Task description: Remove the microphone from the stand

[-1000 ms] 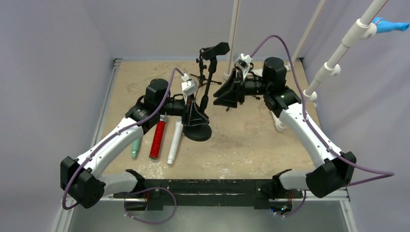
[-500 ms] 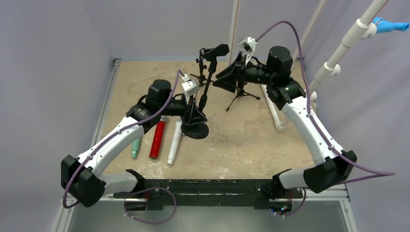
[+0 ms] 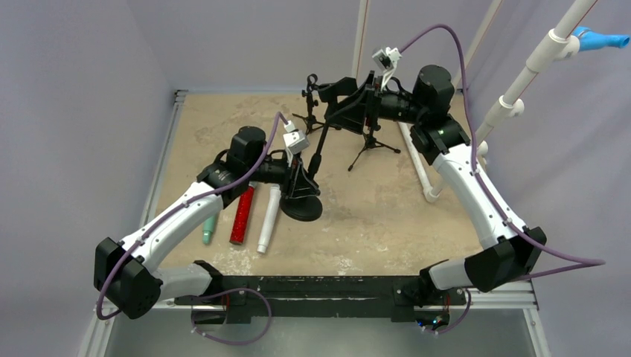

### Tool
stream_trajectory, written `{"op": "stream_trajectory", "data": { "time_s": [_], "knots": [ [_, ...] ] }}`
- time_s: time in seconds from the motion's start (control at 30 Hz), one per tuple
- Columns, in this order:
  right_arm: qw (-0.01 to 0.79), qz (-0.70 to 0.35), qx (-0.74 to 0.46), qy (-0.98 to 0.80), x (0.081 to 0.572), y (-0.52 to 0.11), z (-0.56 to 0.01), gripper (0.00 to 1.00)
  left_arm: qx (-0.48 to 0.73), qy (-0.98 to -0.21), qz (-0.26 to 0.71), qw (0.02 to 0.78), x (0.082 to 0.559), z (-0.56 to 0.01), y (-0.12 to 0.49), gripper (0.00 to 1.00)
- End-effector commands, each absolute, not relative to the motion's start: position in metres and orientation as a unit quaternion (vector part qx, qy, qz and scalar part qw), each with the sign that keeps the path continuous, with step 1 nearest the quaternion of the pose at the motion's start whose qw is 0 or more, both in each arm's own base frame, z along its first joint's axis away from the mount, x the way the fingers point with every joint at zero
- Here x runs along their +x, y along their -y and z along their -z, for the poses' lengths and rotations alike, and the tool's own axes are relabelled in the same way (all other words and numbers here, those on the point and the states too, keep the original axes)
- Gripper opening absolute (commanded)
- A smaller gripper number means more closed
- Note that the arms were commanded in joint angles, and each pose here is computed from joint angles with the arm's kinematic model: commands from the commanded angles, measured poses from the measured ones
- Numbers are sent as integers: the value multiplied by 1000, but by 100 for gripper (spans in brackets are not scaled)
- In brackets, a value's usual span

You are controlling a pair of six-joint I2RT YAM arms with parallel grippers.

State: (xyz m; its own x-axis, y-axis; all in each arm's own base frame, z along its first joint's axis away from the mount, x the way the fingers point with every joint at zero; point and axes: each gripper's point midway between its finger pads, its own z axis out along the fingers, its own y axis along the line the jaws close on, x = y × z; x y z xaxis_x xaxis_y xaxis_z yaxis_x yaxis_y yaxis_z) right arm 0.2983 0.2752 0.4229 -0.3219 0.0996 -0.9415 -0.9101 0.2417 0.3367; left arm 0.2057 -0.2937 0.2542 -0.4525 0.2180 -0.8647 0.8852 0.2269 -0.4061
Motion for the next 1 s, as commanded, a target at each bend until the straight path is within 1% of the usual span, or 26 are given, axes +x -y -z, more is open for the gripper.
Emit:
{"op": "stream_trajectory", "data": {
  "time_s": [0.0, 0.3, 0.37, 0.47, 0.6, 0.67, 0.7, 0.77, 0.8, 0.97],
  "knots": [
    [501, -544, -332, -586, 292, -275, -455, 48, 430, -649, 505, 373, 196, -276, 301, 0],
    [498, -568, -314, -576, 292, -273, -461, 48, 430, -646, 512, 370, 194, -274, 302, 0],
    [496, -570, -310, -577, 293, -274, -459, 46, 431, -644, 514, 368, 193, -274, 303, 0],
    [498, -568, -296, -585, 300, -274, -452, 39, 432, -642, 515, 369, 192, -275, 304, 0],
    [488, -578, -284, -590, 303, -275, -442, 36, 433, -640, 519, 366, 192, -277, 307, 0],
    [485, -580, -281, -591, 303, -276, -439, 29, 433, -639, 520, 364, 192, -278, 308, 0],
    [483, -582, -281, -590, 303, -276, -438, 23, 433, -640, 521, 362, 193, -277, 309, 0],
    [482, -584, -282, -589, 301, -277, -437, 6, 432, -641, 521, 362, 194, -277, 311, 0],
    [481, -585, -285, -588, 300, -277, -436, 0, 430, -643, 520, 361, 196, -278, 312, 0],
    [483, -572, -304, -590, 293, -277, -424, 0, 411, -653, 520, 366, 205, -288, 315, 0]
  ]
}}
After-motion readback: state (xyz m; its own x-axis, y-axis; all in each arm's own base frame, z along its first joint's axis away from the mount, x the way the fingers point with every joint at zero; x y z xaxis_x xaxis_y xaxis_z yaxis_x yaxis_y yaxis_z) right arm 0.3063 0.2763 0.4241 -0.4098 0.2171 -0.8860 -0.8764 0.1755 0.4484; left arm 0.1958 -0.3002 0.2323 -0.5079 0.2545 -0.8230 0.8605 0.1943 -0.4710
